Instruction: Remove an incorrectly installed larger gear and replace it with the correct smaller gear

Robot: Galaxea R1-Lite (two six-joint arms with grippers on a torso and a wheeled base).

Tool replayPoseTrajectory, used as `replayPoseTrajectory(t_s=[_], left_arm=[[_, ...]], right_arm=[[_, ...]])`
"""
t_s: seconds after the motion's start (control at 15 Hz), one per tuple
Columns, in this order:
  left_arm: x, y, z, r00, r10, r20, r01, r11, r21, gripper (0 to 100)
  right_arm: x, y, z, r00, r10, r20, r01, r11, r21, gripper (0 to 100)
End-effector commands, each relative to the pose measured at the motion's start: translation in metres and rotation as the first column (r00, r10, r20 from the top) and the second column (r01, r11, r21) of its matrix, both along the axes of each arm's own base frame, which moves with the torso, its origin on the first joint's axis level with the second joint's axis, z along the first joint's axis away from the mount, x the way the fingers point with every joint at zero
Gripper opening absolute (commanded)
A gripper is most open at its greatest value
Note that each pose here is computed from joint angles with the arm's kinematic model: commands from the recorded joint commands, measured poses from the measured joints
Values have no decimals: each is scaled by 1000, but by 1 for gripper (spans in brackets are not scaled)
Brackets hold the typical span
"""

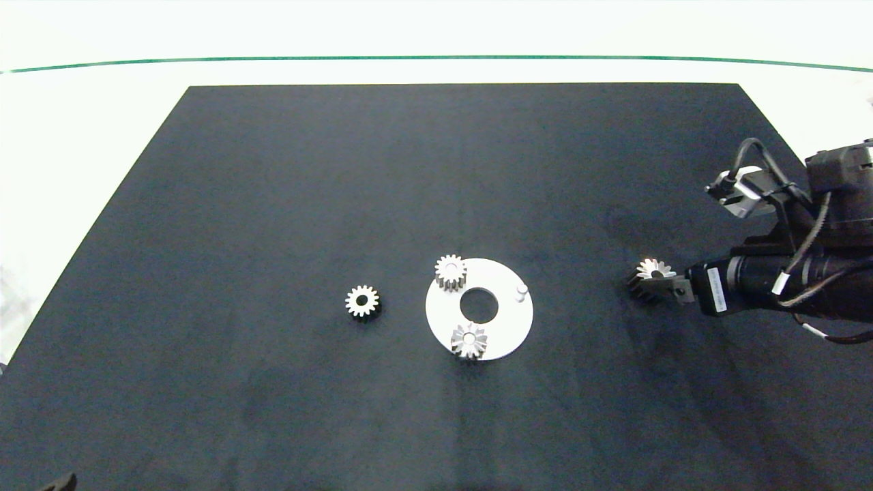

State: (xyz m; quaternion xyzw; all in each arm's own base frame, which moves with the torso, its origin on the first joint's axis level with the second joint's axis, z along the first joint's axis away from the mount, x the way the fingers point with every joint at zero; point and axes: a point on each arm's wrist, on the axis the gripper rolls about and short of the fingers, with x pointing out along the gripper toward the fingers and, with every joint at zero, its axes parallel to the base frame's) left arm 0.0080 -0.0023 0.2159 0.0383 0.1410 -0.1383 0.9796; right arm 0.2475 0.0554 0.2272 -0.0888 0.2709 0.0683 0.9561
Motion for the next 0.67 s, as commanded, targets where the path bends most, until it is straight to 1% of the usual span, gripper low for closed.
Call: replayPoseTrajectory(t_s=[0.07,0.2,0.33,0.47,0.53,0.67], left_arm=[[10,-4,-2,997,-64,-46,67,997,49,100],[21,-9,-2,992,-105,-70,110,991,70,100],[38,-16,-3,989,-122,-79,129,988,84,100],[60,-24,-11,986,-134,-104,146,981,124,100],[70,-28,-15,984,-136,-117,151,979,134,100],[89,-37,-24,981,-151,-120,168,974,152,100]], right_arm=[[-37,-14,27,996,-5,87,3,999,32,100],[-57,-19,35,994,-2,112,-3,999,45,100],[-77,-22,39,990,6,138,-14,998,55,100],[-94,-25,43,988,21,155,-31,997,64,100],[-99,-26,45,986,26,166,-38,997,71,100],[-108,-28,50,981,20,195,-38,996,86,100]])
